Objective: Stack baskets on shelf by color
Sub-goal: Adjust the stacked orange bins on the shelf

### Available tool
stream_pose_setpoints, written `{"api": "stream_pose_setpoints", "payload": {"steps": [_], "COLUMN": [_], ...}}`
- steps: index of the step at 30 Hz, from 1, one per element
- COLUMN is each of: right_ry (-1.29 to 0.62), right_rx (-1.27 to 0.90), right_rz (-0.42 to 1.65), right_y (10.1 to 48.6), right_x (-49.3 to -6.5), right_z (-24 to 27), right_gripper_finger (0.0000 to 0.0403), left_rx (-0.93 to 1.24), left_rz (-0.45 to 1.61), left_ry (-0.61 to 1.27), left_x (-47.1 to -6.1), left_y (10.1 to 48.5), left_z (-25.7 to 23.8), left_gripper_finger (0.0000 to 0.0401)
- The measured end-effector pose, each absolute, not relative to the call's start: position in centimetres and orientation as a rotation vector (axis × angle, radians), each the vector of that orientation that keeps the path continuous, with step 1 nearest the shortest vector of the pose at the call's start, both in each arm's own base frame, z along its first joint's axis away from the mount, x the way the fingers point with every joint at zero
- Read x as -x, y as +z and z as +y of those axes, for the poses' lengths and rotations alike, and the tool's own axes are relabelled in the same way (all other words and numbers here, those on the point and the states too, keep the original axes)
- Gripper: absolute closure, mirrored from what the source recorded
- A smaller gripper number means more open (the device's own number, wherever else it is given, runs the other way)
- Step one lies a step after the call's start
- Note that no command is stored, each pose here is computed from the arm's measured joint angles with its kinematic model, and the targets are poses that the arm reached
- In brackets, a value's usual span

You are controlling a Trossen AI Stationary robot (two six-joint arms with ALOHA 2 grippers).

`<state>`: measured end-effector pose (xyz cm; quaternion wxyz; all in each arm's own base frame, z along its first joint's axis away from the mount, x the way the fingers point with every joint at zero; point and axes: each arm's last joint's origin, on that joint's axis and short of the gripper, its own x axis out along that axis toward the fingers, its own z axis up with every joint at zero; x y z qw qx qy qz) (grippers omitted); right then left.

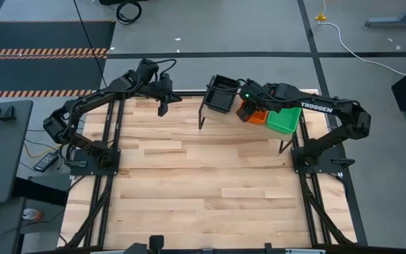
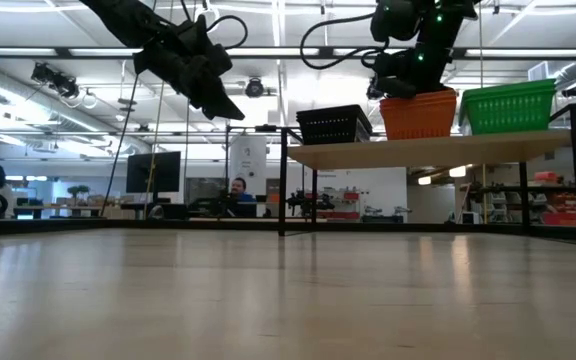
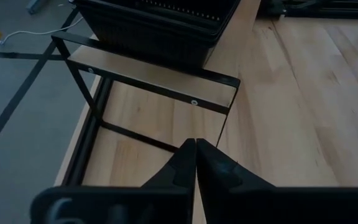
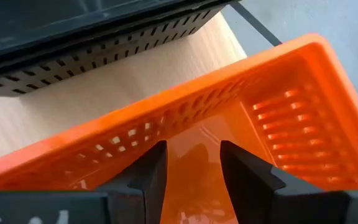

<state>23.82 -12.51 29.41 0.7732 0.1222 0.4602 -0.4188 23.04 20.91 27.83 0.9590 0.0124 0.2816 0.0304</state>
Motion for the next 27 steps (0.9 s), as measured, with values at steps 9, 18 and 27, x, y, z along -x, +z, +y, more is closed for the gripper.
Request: {"api": "stream_pose_setpoints", "payload": {"steps": [9,18,27], "right_ry": [-0.877,-0.84,-0.903], "right_rx": [-0.285,-0.305,-0.378], "right_rz": [0.942,0.918,0.983], "right_y": [29.57,29.66,29.2], "right_x": [-24.29,-24.59,-23.82], "right_z": [-12.61,-12.49,-12.17], "right_gripper_finger": [0.0247,0.0247,0.0247], "left_rx": [-0.025,-0.015,-0.012], "left_rz": [0.572,0.583,0.588], "left_ry": [0.061,0.058,0.056], "left_x": [-23.04,-22.97,-22.94], "left_y": [27.82,27.71,27.66], "left_z": [20.92,20.85,20.82], "left_gripper_finger": [0.0387,0.0384,0.0381]}}
